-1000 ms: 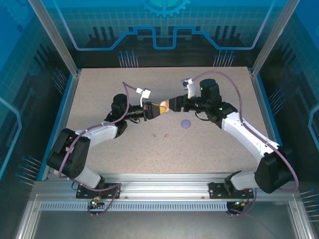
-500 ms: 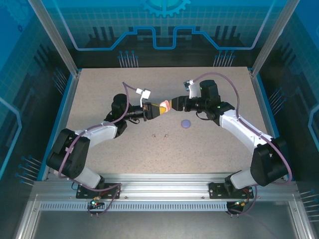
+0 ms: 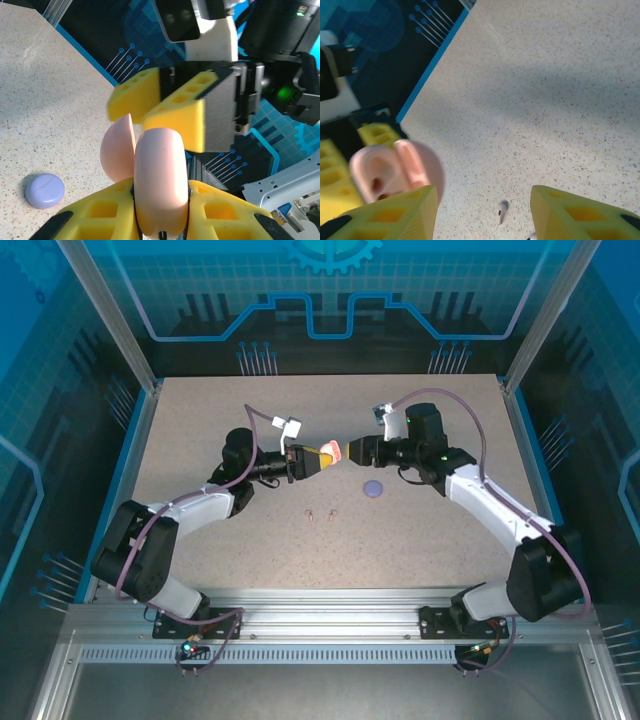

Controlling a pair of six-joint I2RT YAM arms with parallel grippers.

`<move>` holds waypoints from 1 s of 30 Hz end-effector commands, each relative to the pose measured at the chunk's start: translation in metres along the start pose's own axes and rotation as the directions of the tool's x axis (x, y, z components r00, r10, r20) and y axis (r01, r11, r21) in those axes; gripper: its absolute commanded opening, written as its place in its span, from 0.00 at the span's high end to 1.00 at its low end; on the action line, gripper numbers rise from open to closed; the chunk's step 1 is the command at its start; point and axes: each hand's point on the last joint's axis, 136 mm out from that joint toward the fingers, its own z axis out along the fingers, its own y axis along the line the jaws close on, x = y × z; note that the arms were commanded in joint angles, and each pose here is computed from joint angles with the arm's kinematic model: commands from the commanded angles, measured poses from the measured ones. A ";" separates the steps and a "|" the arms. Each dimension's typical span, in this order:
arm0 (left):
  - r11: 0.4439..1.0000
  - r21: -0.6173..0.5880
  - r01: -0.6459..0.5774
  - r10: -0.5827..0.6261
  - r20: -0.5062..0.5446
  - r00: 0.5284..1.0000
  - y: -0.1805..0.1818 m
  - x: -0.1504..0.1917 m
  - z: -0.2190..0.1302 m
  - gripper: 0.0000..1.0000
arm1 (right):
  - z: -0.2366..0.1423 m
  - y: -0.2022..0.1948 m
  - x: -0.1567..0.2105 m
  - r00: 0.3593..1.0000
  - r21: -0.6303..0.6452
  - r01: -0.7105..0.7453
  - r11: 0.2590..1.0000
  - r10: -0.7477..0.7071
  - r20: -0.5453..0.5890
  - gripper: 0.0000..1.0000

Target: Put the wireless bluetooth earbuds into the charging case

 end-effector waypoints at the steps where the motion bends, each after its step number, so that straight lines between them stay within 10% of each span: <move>1: 0.995 0.050 -0.084 0.084 0.013 0.996 -0.018 -0.011 0.000 1.00 | -0.016 0.015 0.003 0.998 -0.058 0.064 0.996 -0.063 0.005 0.50; 30: 0.994 0.060 -0.091 0.090 0.016 0.996 -0.022 -0.016 0.001 1.00 | 0.026 0.024 0.013 0.996 -0.134 0.047 0.990 -0.058 -0.073 0.64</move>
